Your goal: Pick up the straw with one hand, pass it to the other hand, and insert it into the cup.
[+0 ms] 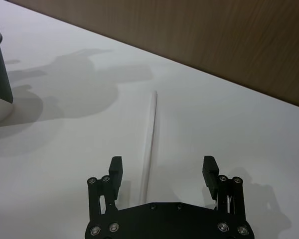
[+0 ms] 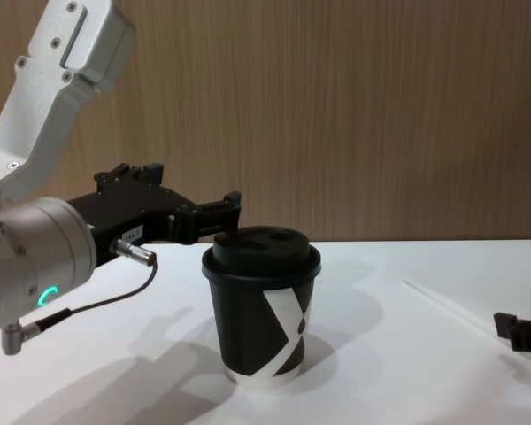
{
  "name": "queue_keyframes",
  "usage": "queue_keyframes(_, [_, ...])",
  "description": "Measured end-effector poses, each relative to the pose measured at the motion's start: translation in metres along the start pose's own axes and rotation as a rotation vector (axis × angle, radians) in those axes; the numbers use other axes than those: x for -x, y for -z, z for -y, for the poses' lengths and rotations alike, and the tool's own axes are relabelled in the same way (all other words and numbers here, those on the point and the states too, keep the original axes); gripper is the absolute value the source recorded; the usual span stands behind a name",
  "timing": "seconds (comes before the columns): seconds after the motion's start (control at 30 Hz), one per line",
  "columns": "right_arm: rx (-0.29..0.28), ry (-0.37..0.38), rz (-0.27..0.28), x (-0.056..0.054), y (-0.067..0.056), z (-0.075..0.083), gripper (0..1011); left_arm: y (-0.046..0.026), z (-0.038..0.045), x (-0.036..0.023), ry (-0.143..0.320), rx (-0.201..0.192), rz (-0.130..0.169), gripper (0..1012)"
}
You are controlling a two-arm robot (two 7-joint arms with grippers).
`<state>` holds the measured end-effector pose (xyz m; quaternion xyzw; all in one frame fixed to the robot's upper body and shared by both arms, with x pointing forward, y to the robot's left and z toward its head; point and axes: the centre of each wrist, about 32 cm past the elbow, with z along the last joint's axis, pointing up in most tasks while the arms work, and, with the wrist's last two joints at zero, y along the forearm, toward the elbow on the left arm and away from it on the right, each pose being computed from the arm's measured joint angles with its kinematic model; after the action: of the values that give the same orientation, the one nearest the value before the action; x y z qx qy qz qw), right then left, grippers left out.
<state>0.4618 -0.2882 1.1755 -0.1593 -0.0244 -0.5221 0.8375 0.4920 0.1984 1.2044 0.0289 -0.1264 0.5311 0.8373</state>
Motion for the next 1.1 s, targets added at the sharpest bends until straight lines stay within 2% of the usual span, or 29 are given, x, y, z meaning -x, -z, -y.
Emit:
queue_keyframes(0.3, [0.028,-0.001,-0.053,-0.013,0.004,-0.005,1001,0.0000,0.0000,0.0000,0.000,0.000,0.000,1003])
queue_keyframes(0.57, [0.044,-0.034,-0.109,-0.023,0.008,-0.007,1001,0.0000,0.0000,0.0000,0.000,0.000,0.000,1003])
queue_keyframes(0.83, [0.058,-0.075,-0.131,-0.030,0.009,-0.006,1001,0.0000,0.0000,0.0000,0.000,0.000,0.000,1003])
queue_keyframes(1.1, [0.070,-0.094,-0.138,-0.032,0.010,-0.005,978,0.0000,0.0000,0.0000,0.000,0.000,0.000,1003])
